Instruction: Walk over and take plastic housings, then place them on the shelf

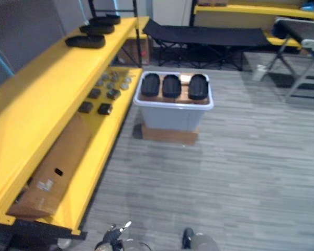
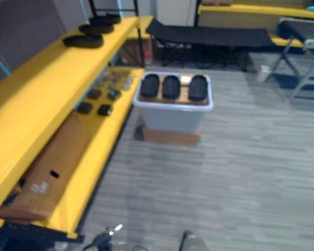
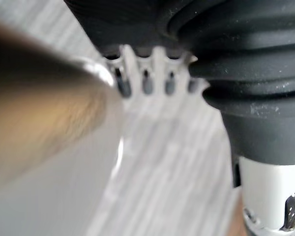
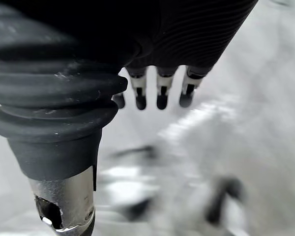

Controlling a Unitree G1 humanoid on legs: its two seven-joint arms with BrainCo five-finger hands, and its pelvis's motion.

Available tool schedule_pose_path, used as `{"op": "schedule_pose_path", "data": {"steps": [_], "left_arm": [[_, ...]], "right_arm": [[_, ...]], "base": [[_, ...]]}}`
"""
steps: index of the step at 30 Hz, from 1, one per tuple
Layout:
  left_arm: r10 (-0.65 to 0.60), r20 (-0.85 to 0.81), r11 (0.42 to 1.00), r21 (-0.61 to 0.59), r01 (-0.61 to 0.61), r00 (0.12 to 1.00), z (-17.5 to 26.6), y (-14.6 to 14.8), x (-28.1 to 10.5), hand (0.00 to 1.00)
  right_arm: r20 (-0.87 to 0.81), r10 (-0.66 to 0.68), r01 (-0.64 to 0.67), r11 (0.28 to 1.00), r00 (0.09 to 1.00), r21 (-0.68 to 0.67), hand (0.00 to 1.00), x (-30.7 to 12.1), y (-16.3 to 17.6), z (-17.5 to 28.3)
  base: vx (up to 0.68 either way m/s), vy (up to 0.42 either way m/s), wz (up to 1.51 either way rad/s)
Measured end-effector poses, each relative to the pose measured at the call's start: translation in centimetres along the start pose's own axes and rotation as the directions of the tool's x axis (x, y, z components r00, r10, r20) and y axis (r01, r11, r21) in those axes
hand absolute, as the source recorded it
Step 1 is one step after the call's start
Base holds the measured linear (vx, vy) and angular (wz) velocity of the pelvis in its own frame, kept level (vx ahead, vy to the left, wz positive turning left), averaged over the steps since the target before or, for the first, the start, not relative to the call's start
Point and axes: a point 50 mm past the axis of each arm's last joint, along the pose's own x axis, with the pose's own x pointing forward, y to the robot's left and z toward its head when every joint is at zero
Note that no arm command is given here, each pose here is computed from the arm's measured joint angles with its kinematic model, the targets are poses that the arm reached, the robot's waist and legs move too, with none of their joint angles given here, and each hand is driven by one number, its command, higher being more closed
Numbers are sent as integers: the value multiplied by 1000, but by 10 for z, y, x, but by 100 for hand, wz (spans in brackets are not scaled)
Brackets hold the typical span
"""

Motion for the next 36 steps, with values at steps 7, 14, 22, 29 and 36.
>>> {"op": "schedule_pose_path", "data": {"steps": [7,14,22,29,36], "left_arm": [[116,-112,985,-116,-129,987,-42,40,-13,0],[140,-92,984,122,-128,986,-37,49,-12,0],[23,67,963,267,-40,997,28,24,4,0],[-185,19,951,256,174,983,17,-45,2,0],[-68,34,977,204,60,997,20,-21,4,0]], "right_arm": [[287,191,-171,981,939,-96,0,6,63,86],[226,239,-219,970,944,-110,0,10,82,87],[118,196,-187,979,973,-78,0,10,70,53],[-35,86,-88,995,996,-40,0,7,32,13],[-75,37,-40,998,997,-49,0,7,26,8]], "base": [[366,155,-23],[357,149,17],[267,-123,1],[253,-212,-1],[227,-121,-13]]}}
